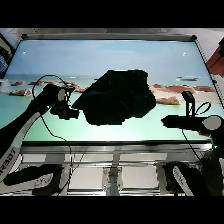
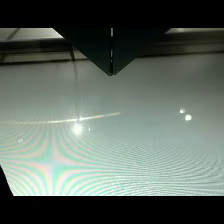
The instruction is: Fold the clothes and pants, and hang the long-sleeved shirts on hangers.
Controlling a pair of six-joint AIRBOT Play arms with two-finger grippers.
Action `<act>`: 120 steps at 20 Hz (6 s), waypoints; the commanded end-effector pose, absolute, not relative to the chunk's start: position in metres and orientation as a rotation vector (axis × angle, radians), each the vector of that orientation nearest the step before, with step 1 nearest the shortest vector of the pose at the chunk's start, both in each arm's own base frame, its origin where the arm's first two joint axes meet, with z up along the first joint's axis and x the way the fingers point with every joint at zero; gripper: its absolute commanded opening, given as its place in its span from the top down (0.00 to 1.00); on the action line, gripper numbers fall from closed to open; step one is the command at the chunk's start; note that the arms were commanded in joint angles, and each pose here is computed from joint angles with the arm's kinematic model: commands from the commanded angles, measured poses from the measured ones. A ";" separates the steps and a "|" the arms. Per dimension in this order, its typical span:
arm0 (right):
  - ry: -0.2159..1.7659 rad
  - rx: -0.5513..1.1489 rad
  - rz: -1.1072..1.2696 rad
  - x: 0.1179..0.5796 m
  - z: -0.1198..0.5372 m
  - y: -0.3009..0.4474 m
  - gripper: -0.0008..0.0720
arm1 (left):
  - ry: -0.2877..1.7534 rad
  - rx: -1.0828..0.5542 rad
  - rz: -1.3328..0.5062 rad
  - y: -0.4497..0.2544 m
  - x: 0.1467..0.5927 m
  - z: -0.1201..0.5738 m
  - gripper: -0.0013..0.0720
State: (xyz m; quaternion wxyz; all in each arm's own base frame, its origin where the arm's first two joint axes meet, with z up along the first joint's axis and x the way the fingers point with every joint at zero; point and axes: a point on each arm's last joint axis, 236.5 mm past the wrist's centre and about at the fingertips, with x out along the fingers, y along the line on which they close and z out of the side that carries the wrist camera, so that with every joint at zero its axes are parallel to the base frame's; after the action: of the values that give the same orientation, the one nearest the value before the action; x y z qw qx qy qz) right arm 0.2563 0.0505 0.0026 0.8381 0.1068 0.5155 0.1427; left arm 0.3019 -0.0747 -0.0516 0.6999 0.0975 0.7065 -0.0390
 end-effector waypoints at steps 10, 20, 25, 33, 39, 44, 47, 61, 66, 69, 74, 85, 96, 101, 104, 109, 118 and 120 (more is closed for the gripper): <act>1.050 0.231 0.273 0.266 0.006 0.046 0.86 | 1.200 0.242 -0.141 -0.090 0.387 -0.037 0.95; 0.997 0.244 0.231 0.279 0.011 0.039 0.86 | 1.165 0.328 -0.107 -0.072 0.397 -0.032 0.72; 0.985 0.243 0.225 0.281 0.012 0.038 0.86 | 1.160 0.326 -0.108 -0.072 0.398 -0.032 0.72; 0.987 0.259 0.217 0.281 0.012 0.038 0.86 | 1.013 0.030 -0.235 -0.136 0.423 -0.014 0.49; 0.990 0.283 0.210 0.284 0.010 0.038 0.86 | 0.828 -0.203 -0.543 -0.237 0.491 0.048 0.49; 0.995 0.304 0.217 0.285 0.009 0.041 0.86 | 0.914 -0.241 -0.634 -0.275 0.535 0.022 0.30; 1.001 0.305 0.217 0.285 0.008 0.041 0.86 | 1.005 -0.259 -0.689 -0.290 0.532 -0.002 0.30; 0.995 0.306 0.209 0.288 0.007 0.039 0.86 | 1.092 -0.199 -0.969 -0.308 0.482 -0.007 0.30; 0.995 0.306 0.209 0.288 0.007 0.039 0.86 | 1.106 -0.301 -1.005 -0.294 0.482 0.007 0.31; 0.995 0.306 0.209 0.288 0.007 0.040 0.86 | 1.119 -0.307 -1.015 -0.293 0.479 0.006 0.31; 0.995 0.306 0.209 0.288 0.007 0.040 0.86 | 1.122 -0.297 -1.024 -0.307 0.475 0.000 0.31; 0.995 0.305 0.209 0.288 0.007 0.039 0.86 | 1.061 -0.359 -0.971 -0.323 0.497 -0.015 0.31; 0.986 0.291 0.201 0.290 0.007 0.036 0.86 | 1.001 -0.365 -1.051 -0.351 0.489 0.000 0.96; 0.934 0.237 0.158 0.301 0.011 0.022 0.86 | 0.971 -0.330 -1.048 -0.306 0.489 0.050 0.96; 0.928 0.210 0.166 0.303 0.011 0.021 0.86 | 0.971 -0.213 -0.821 -0.206 0.498 0.096 0.96; 1.007 0.111 0.254 0.311 -0.005 0.022 0.95 | 0.995 0.035 -0.283 -0.003 0.458 0.165 0.96; 1.210 0.088 0.527 0.355 -0.031 0.041 0.45 | 1.049 -0.063 0.242 0.163 0.369 0.202 0.96; 1.227 0.088 0.543 0.366 -0.038 0.039 0.45 | 1.076 -0.079 0.257 0.167 0.363 0.196 0.96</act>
State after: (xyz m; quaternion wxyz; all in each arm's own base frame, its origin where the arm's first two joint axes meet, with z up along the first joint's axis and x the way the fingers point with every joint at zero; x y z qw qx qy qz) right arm 0.3541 0.0370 -0.0295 0.8007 0.0491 0.5549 0.2202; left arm 0.3854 0.1431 0.2012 0.8685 -0.0203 0.4894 0.0764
